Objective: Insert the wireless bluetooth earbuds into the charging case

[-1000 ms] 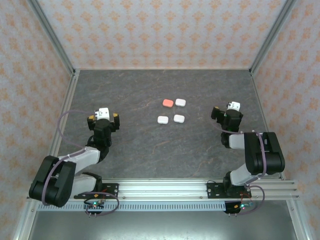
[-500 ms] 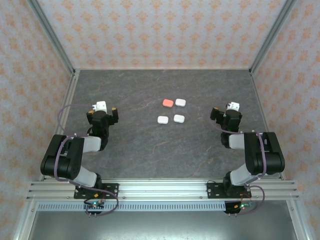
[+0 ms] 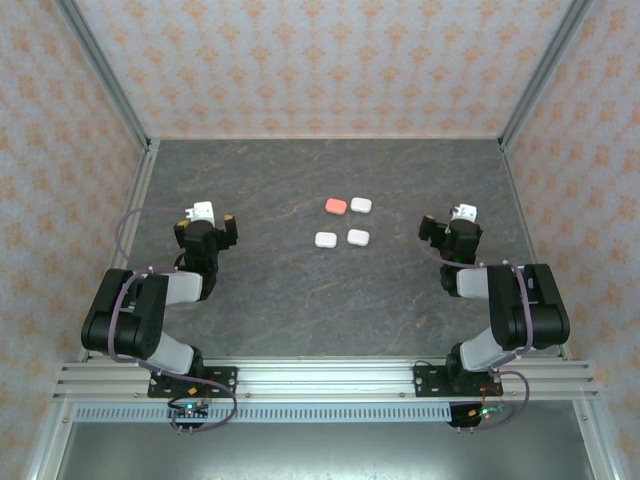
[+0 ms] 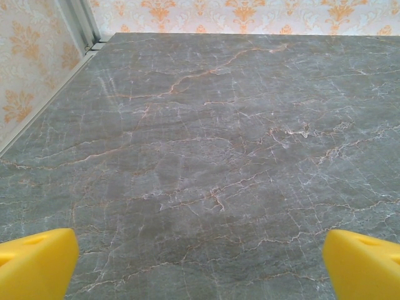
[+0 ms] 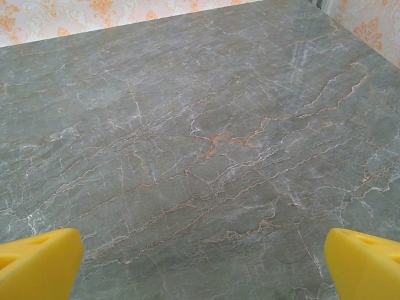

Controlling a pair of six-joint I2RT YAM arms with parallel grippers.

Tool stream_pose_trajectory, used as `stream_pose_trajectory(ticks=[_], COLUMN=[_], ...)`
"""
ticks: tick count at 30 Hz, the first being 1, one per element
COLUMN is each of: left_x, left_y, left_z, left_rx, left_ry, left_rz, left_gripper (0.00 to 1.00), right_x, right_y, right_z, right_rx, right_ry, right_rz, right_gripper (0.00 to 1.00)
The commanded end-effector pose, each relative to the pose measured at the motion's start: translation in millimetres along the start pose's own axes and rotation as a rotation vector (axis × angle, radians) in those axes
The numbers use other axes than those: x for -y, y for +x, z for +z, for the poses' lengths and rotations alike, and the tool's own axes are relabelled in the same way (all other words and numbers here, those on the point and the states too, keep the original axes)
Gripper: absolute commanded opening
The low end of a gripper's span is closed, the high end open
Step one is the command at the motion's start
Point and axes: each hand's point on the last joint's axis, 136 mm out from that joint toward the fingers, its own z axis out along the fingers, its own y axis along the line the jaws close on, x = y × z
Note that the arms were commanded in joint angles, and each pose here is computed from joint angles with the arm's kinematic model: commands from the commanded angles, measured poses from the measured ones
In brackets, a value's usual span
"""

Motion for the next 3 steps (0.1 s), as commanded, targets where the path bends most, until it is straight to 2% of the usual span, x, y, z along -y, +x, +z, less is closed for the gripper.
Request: stream_pose_trajectory(ticks=[1,3], left_x=[-1.5,-1.2], left_y=[-2.2,-1.9], left_z=[1.2,1.1], left_rx=[-0.001,-0.002], left_ry=[-0.005,-0.004], left_rz=[-0.007,-0.006], left_gripper=[1.0,1.0], right_x=[0.7,1.0], right_y=[-7.1,-7.9], right_z=[0.0,-0.2], right_rx=[0.017,0.021], right_ry=[0.015,0.017], right_rz=[0.001,0.003], right_gripper=[0.99,0.99])
